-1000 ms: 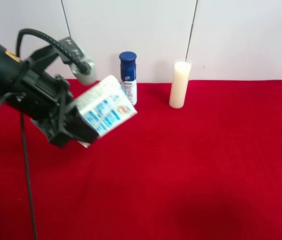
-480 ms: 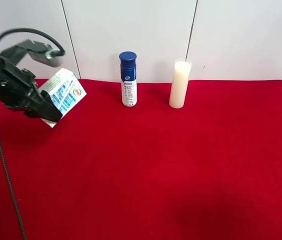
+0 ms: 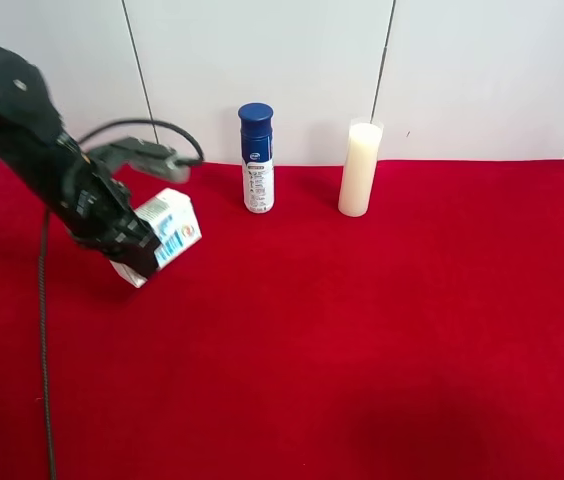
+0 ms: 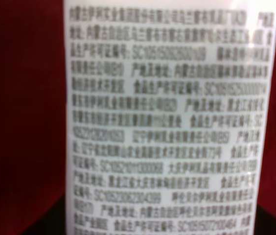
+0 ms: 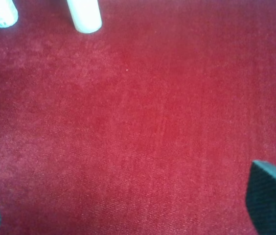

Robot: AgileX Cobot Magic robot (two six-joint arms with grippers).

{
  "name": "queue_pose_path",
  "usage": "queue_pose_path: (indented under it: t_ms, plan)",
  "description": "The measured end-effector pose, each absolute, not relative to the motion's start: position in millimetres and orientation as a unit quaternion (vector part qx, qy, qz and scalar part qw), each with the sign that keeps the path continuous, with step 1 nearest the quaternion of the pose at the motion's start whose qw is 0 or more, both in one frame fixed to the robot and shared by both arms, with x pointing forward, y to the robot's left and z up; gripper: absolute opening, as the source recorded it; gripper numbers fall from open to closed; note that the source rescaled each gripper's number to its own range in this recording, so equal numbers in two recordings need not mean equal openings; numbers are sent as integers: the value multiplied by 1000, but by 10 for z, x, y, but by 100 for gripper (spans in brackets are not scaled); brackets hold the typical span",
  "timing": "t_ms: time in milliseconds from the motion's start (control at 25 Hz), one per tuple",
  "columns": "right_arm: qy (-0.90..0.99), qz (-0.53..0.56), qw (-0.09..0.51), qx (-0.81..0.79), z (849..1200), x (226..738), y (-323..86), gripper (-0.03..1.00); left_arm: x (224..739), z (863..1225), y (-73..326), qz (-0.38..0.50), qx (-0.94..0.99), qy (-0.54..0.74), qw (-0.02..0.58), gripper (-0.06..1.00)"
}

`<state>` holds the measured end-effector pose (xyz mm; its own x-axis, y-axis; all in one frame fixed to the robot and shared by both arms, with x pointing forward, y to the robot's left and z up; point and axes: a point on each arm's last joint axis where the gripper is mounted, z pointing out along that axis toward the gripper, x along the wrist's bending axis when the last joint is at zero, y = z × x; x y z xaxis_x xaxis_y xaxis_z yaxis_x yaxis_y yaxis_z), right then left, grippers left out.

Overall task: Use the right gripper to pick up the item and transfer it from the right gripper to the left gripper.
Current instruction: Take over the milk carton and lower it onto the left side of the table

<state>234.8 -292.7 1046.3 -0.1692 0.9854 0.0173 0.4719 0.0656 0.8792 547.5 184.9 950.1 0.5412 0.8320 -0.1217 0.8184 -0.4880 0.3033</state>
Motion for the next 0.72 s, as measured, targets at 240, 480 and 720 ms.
queue_pose_path:
  t_ms: [240,480,720]
  plan:
    - [654,396,324,557,10463,2348,-2927,100,5511,9253,1628,40,874,459,155,0]
    - [654,396,324,557,10463,2348,-2927,100,5519,9227,1563,50,877,450,162,0]
    - [654,396,324,557,10463,2348,-2927,100,5521,9228,1563,51,877,450,163,13]
